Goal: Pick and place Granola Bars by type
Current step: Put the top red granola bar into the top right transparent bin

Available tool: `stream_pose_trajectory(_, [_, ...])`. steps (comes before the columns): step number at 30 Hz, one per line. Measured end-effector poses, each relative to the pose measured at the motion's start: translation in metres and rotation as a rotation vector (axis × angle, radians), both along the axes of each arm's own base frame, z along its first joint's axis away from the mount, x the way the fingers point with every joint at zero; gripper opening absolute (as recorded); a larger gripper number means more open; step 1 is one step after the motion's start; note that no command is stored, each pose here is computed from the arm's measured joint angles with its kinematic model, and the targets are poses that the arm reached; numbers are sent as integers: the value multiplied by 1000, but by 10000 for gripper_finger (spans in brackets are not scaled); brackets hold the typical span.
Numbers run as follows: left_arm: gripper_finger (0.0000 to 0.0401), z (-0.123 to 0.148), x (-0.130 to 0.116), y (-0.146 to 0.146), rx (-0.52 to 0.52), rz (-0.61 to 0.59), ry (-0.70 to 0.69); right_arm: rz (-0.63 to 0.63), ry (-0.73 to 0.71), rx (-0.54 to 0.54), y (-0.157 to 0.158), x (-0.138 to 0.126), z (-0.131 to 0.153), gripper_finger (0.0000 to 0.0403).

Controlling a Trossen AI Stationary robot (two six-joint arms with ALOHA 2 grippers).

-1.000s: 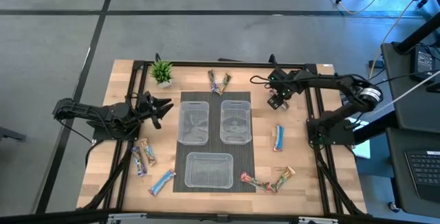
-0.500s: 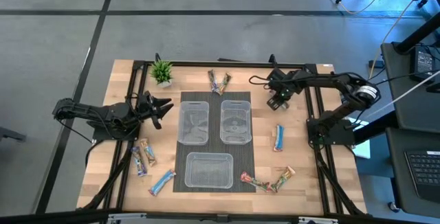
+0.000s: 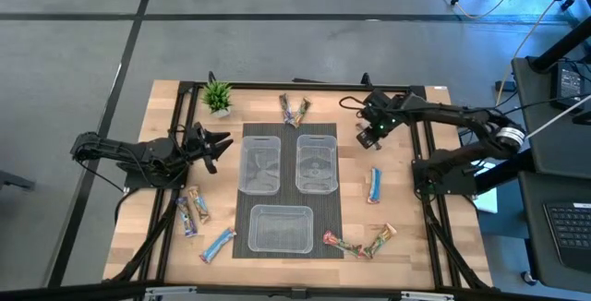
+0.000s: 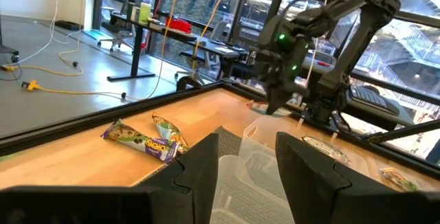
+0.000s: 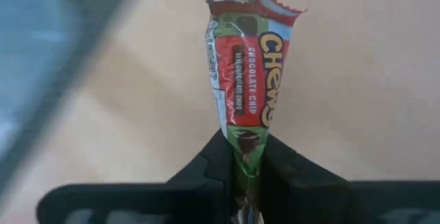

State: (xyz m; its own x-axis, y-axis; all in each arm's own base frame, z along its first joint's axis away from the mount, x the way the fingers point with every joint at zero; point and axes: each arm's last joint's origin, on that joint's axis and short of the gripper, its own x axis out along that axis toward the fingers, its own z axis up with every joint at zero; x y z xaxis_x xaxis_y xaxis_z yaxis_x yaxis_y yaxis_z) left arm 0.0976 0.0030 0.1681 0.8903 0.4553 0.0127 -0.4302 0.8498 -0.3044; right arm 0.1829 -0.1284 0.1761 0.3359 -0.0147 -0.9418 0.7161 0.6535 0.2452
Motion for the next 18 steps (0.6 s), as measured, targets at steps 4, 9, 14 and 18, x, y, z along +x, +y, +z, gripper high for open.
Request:
stream_pose_trajectory(4, [139, 0, 0, 0, 0, 0, -1, 86, -185, 38, 16, 17, 28, 46])
stream_pose_trajectory(9, [139, 0, 0, 0, -3, -3, -3, 183, -407, -19, 41, 46, 70, 46])
stream_pose_trajectory(14, [139, 0, 0, 0, -1, -3, -3, 274, -499, -147, 71, 72, 100, 46])
stream_pose_trajectory(18, [139, 0, 0, 0, -15, -4, -10, 307, -526, -216, 90, 88, 102, 46])
